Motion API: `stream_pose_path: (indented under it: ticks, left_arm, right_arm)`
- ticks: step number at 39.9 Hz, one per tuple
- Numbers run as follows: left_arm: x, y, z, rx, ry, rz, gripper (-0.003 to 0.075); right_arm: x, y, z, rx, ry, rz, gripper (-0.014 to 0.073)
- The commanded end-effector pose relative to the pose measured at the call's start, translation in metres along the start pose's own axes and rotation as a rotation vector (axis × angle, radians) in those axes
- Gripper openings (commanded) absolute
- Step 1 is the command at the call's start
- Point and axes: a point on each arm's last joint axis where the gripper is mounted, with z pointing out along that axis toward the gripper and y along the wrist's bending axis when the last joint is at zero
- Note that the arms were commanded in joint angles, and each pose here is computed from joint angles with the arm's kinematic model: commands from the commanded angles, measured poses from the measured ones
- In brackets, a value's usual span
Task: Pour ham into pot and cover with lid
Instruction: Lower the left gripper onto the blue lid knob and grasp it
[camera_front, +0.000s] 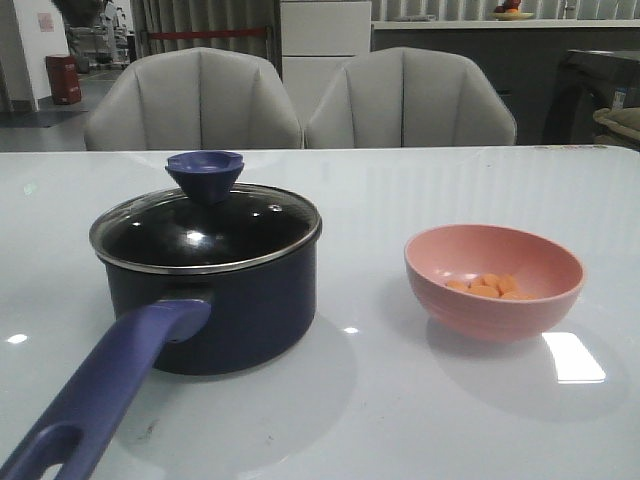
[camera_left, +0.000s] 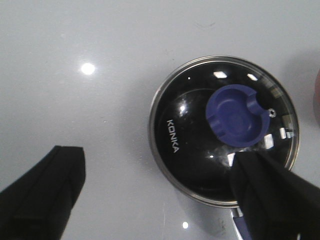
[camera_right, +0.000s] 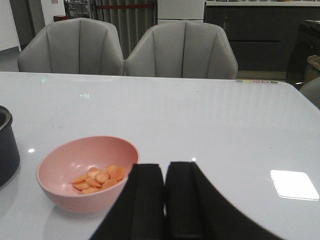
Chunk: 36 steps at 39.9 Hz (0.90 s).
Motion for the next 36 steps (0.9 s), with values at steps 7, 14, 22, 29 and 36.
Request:
stream_pose_path:
  ticks: [7,14,22,29,36]
  left_arm:
    - [-0.033,-0.035,0.024,0.022,0.041,-0.032,0.063]
    - [-0.044,-0.052,0.047,0.014,0.14,-0.044,0.0629]
    - [-0.05,-0.058,0.071,-0.011,0.214,-0.144,0.063]
    - [-0.056,-0.065,0.086,0.005,0.247,-0.222,0.063]
    - [-0.055,-0.072,0.101,0.036,0.293,-0.279,0.063]
  right_arm:
    - [-0.005,0.0,-0.001,0.004,-0.092,-0.013,0.0158]
    - [-0.005,0.0,-0.001,0.004,-0.092,-0.013,0.0158]
    - [-0.005,0.0,-0.001,0.004,-0.093,-0.013,0.0158]
    - [-0.005,0.0,-0.001,0.004,-0.093,-0.013,0.0158]
    - [-0.005,0.0,-0.001,0.004,-0.093,-0.013,0.0158]
